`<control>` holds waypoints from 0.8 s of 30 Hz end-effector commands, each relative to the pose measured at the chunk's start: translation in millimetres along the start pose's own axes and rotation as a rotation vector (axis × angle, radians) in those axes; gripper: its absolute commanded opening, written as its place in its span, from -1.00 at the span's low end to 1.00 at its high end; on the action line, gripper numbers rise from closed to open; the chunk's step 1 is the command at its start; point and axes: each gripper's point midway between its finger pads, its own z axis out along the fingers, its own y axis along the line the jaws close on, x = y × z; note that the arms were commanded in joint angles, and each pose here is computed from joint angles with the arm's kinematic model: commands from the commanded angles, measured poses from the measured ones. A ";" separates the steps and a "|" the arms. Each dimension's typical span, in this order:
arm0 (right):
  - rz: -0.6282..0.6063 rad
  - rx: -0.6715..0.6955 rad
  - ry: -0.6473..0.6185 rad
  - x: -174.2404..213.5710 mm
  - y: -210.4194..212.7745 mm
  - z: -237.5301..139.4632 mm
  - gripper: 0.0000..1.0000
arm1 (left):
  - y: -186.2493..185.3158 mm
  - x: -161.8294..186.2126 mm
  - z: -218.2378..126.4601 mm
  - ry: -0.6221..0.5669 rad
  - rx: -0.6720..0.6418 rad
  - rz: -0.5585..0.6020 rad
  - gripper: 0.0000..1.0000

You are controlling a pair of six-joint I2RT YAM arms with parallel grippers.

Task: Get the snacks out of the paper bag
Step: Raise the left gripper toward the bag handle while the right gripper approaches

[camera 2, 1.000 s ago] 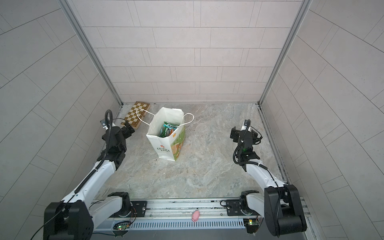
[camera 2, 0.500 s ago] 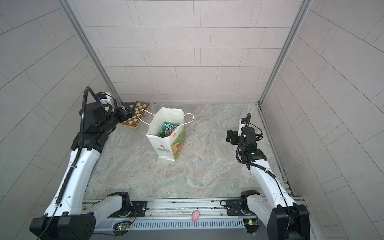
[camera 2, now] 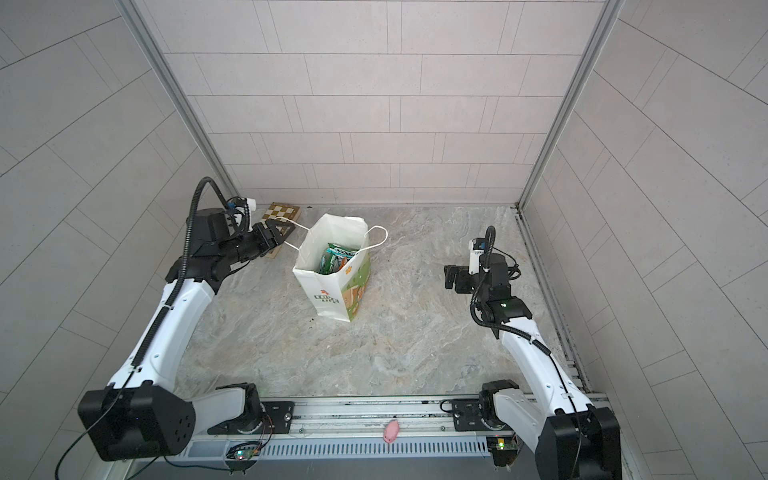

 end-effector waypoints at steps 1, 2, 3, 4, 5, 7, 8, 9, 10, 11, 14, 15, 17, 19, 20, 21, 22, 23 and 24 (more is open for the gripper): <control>0.002 -0.033 0.019 3.0 9.6 1.3 0.99 | -5.7 -8.3 6.2 -0.026 0.072 -0.008 0.34; -0.003 -0.039 0.026 4.9 12.0 2.7 0.99 | -5.6 -10.6 8.3 -0.033 0.080 -0.011 0.34; -0.009 -0.045 0.032 6.3 14.3 3.7 0.99 | -4.8 -12.1 10.4 -0.039 0.083 -0.013 0.32; -0.012 -0.047 0.037 7.6 15.4 4.7 0.99 | -3.0 -13.6 12.1 -0.043 0.081 -0.017 0.30; -0.016 -0.050 0.043 9.4 16.7 6.0 0.99 | -1.3 -14.7 14.0 -0.046 0.078 -0.020 0.27; -0.022 -0.058 0.050 11.3 19.7 8.2 0.99 | -0.8 -17.7 18.0 -0.053 0.090 -0.023 0.20; -0.025 -0.062 0.056 13.4 21.5 9.9 0.99 | -1.2 -18.6 20.0 -0.053 0.101 -0.027 0.16; -0.027 -0.065 0.063 15.0 22.9 11.7 0.99 | -1.9 -19.5 22.0 -0.053 0.113 -0.034 0.13; -0.030 -0.070 0.065 15.9 25.1 12.7 0.98 | -2.3 -20.1 23.7 -0.054 0.124 -0.040 0.10; -0.036 -0.078 0.072 18.0 28.2 14.5 0.99 | -2.6 -20.9 25.3 -0.054 0.135 -0.047 0.06; -0.050 -0.099 0.089 23.6 36.7 20.0 0.99 | -3.7 -23.7 28.2 -0.060 0.152 -0.046 -0.09; -0.054 -0.105 0.093 24.8 39.8 21.8 0.98 | -4.5 -25.1 28.8 -0.062 0.157 -0.041 -0.15; -0.058 -0.116 0.107 29.3 45.3 25.8 0.99 | -4.6 -25.1 31.1 -0.053 0.162 -0.043 -0.36; -0.061 -0.132 0.117 32.5 52.3 29.7 0.99 | -3.8 -23.8 32.5 -0.042 0.167 -0.072 -0.59; -0.064 -0.140 0.122 34.1 56.1 31.8 0.98 | -4.2 -23.3 32.7 -0.039 0.171 -0.073 -0.79; -0.063 -0.152 0.128 35.5 61.0 34.0 0.99 | -4.5 -22.8 33.2 -0.035 0.174 -0.074 -0.98; -0.064 -0.164 0.132 37.3 65.9 36.1 0.98 | -5.9 -22.7 32.4 -0.033 0.178 -0.070 -1.00; -0.066 -0.180 0.136 38.6 72.7 38.1 0.99 | -7.7 -23.4 31.2 -0.033 0.180 -0.066 -1.00; -0.068 -0.192 0.137 39.6 79.0 40.6 0.98 | -9.5 -24.1 30.4 -0.032 0.180 -0.056 -1.00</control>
